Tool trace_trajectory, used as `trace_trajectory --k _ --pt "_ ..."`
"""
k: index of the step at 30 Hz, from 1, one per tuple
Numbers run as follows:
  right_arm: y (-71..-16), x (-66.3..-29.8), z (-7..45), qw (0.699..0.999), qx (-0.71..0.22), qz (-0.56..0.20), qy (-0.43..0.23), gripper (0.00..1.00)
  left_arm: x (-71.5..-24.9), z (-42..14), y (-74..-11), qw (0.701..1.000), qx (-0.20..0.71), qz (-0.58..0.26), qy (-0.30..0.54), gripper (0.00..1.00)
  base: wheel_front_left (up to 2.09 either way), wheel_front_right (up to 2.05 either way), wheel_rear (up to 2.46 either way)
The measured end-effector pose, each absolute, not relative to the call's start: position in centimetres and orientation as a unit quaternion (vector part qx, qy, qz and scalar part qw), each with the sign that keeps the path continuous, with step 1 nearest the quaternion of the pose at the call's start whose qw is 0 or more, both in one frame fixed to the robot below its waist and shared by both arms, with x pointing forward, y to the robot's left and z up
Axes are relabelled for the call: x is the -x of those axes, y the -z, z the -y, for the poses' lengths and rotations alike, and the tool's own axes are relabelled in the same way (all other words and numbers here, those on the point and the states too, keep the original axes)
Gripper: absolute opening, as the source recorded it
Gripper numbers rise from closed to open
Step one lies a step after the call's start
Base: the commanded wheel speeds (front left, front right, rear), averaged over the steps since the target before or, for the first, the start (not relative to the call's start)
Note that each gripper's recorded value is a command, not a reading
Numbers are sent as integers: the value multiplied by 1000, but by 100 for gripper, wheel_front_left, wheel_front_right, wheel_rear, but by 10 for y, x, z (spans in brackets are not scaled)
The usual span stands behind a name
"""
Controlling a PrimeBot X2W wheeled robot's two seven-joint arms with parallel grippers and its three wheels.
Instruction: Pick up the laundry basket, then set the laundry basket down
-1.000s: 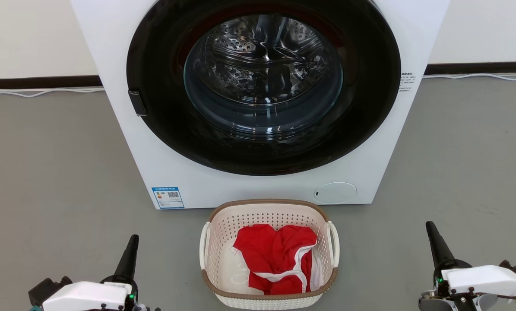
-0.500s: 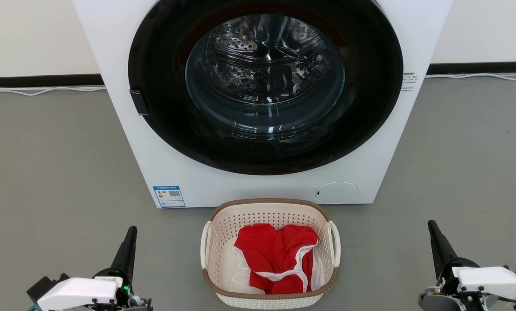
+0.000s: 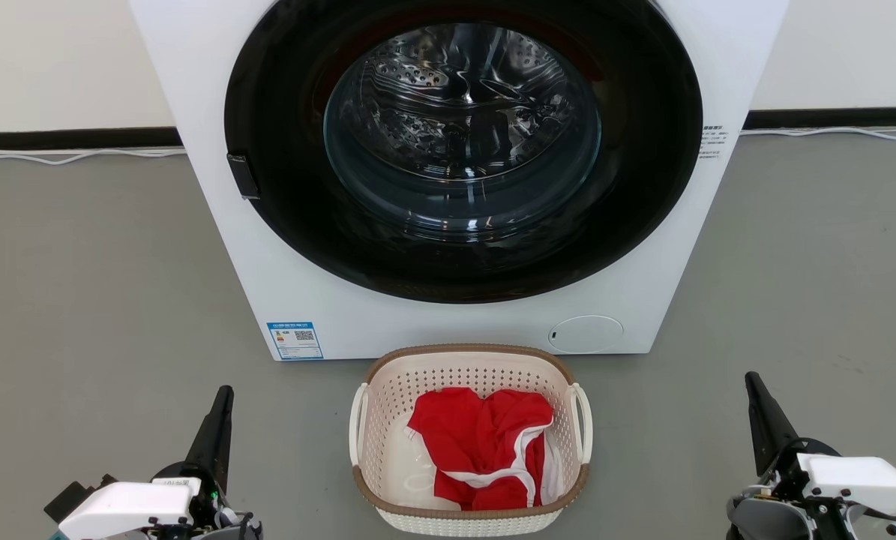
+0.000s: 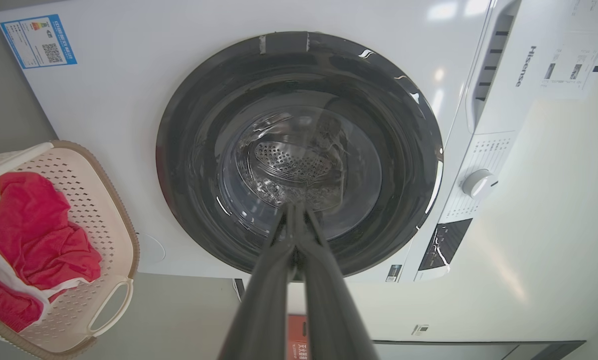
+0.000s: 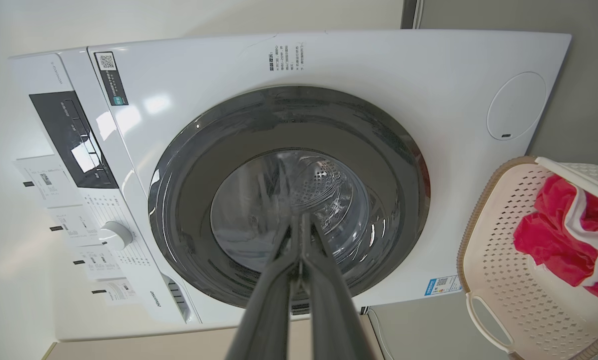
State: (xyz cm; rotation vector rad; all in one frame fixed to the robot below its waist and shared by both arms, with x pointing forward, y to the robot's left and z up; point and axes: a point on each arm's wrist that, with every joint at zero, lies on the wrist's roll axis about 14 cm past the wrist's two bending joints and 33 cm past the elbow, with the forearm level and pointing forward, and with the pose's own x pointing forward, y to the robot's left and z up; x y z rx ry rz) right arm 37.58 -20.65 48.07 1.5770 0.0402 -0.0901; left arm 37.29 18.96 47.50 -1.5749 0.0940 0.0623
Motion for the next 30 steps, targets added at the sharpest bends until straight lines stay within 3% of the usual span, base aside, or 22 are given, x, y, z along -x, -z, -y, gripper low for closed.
trace_trajectory --k 30 --pt "-481 -376 206 704 -709 -19 40 0 -373 -190 -475 704 708 -42 -28 0 0 0 0"
